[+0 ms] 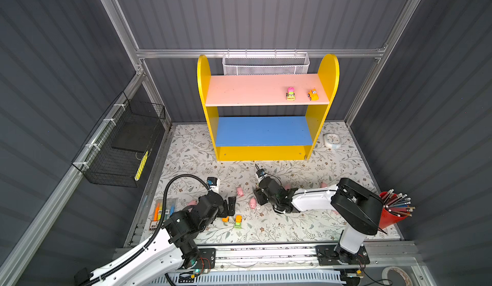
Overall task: Place and organize the plastic toys onto the shelf
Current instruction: 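Close the right gripper on the pink-green truck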
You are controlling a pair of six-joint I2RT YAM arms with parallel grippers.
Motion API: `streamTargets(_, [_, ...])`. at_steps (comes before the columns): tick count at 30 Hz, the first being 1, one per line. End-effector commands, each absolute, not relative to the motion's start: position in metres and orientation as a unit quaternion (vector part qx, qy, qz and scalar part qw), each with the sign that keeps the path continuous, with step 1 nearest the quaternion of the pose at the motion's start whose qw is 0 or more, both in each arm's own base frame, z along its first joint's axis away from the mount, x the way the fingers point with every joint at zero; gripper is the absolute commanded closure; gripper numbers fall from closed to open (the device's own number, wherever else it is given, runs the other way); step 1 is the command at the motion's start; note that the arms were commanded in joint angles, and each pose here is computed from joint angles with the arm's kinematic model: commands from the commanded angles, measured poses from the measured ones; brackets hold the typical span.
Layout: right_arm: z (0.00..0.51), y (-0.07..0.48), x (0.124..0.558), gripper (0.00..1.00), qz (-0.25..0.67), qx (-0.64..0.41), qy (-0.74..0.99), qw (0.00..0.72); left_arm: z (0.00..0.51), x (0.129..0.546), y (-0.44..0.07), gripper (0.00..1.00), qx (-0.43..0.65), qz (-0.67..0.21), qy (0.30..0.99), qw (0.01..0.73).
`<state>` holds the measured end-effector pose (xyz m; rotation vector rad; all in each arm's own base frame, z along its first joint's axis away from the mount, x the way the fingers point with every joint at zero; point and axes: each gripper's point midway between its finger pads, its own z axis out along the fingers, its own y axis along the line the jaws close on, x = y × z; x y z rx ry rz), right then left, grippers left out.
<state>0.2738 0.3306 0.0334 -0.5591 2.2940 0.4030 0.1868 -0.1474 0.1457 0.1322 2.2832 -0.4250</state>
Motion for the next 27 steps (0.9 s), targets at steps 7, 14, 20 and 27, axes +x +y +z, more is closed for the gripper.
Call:
streamTargets(7, [0.028,0.329,0.279,0.48,0.148,-0.212,0.887,0.382,0.147,0.186,-0.148,0.00,0.062,-0.167,0.899,0.400])
streamTargets(14, [0.028,0.325,0.283,0.55,0.137,-0.203,0.887,0.392,0.150,0.186,-0.148,0.00,0.062,-0.169,0.898,0.401])
streamTargets(20, [0.026,0.325,0.285,0.59,0.131,-0.203,0.889,0.389,0.151,0.185,-0.146,0.00,0.062,-0.167,0.898,0.402])
streamTargets(27, [0.025,0.325,0.286,0.62,0.131,-0.201,0.889,0.390,0.152,0.185,-0.146,0.00,0.063,-0.167,0.898,0.403])
